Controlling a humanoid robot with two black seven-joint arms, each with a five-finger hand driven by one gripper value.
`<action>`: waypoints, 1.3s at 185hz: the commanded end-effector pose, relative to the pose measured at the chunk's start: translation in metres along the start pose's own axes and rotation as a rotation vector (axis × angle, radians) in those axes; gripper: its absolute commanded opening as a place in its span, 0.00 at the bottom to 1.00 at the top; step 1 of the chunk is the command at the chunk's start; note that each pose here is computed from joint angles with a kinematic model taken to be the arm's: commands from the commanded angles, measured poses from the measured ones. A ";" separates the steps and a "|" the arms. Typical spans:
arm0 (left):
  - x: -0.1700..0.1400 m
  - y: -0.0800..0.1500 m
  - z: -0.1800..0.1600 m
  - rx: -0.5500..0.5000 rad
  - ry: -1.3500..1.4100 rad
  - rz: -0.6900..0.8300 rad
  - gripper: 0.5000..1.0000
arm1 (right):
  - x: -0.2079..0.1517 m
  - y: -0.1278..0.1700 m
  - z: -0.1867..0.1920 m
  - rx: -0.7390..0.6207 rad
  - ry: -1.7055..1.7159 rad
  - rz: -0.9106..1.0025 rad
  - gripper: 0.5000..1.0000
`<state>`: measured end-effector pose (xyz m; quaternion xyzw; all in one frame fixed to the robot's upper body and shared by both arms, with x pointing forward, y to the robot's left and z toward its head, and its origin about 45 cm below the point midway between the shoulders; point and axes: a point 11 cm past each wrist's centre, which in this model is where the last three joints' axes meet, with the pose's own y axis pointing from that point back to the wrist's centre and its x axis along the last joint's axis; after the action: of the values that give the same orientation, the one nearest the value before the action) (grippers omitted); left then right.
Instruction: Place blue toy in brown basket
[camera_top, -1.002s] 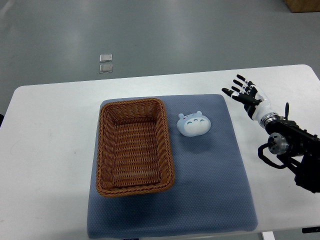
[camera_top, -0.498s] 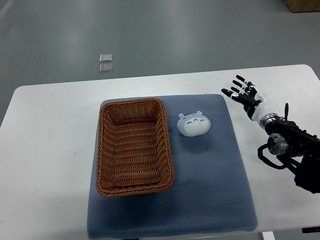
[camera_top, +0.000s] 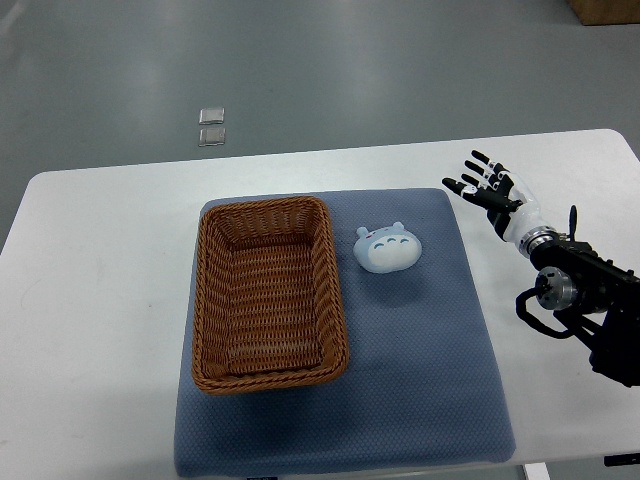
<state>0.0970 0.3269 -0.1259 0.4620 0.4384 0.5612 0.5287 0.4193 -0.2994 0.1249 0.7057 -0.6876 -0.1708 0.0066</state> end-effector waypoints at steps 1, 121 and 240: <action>0.000 0.000 0.000 0.000 0.000 0.000 1.00 | 0.000 0.000 -0.001 0.002 0.001 -0.001 0.82; 0.000 0.000 -0.003 0.006 -0.002 0.000 1.00 | -0.002 -0.001 -0.007 0.014 0.062 -0.037 0.82; 0.003 0.000 -0.006 0.011 -0.002 0.008 1.00 | -0.033 0.002 -0.016 0.112 0.406 -0.258 0.81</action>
<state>0.0912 0.3299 -0.1268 0.4672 0.4386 0.5606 0.5245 0.4238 -0.2830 0.1425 0.7753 -0.6264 -0.0404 0.0701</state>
